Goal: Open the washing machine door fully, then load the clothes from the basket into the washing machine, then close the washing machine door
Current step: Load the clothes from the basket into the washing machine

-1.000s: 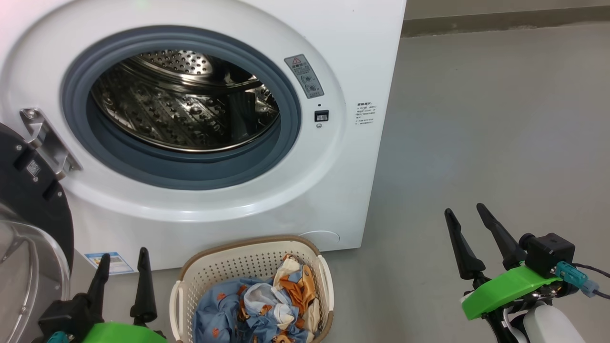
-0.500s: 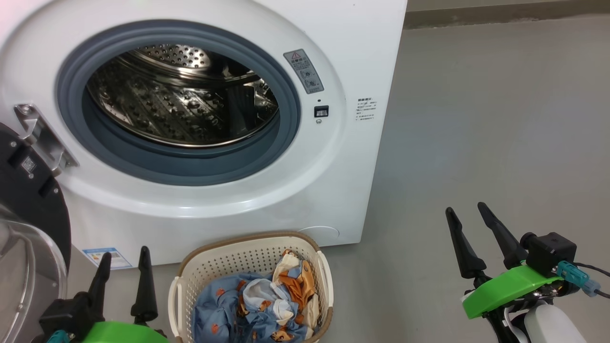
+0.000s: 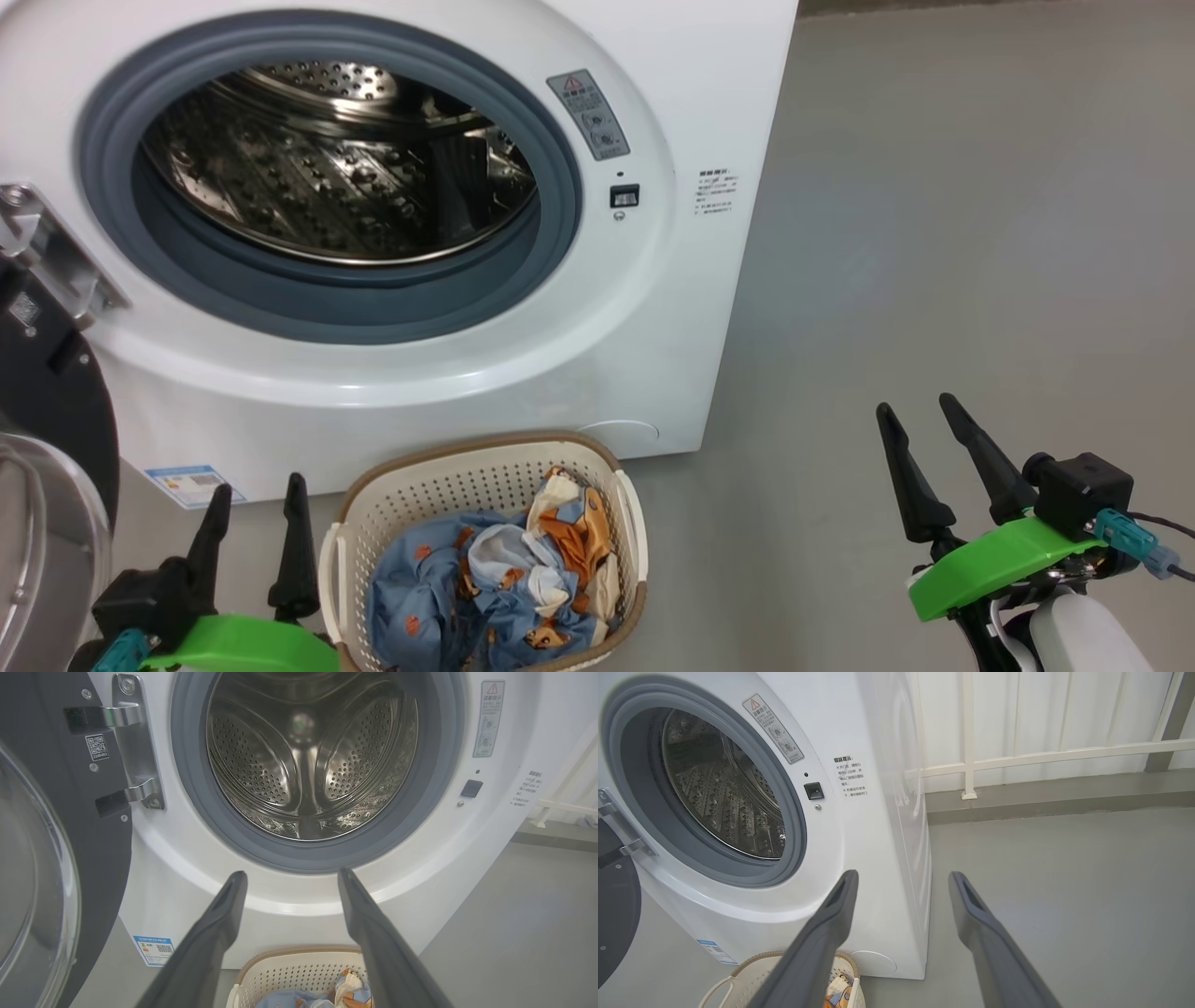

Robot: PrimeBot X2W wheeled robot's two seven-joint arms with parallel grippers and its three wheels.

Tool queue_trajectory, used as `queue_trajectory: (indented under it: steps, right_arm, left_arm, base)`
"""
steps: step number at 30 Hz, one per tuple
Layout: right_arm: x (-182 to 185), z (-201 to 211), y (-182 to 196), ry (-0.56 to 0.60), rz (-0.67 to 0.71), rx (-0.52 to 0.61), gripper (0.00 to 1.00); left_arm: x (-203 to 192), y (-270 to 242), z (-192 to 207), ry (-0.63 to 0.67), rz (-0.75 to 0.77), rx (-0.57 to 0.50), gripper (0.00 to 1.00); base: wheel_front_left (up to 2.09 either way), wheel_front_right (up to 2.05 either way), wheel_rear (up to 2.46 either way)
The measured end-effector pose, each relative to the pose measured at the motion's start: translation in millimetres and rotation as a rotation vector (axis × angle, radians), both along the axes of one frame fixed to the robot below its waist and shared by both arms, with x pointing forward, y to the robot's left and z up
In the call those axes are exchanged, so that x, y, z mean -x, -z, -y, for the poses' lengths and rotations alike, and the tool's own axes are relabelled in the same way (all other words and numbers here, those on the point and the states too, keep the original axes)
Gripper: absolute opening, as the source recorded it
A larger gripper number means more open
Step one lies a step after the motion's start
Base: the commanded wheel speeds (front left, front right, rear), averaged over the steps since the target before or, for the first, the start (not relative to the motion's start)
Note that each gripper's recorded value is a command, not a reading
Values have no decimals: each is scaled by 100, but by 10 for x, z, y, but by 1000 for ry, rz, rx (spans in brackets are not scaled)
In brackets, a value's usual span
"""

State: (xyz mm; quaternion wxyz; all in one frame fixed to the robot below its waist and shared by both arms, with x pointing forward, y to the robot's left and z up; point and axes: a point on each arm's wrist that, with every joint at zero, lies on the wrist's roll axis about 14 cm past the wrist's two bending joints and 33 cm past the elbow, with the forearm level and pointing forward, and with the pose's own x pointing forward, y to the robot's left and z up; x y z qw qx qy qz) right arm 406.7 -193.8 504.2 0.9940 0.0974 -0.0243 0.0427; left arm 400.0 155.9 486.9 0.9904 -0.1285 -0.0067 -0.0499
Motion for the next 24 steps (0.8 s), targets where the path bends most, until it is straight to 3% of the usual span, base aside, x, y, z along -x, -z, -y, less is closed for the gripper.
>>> queue_trajectory:
  steps: [24]
  right_arm:
    - [-364,58,429,25,-97,-9,100]
  left_arm:
    - [-487,773,261,125,-211,-63,100]
  base:
    - [0,0,0]
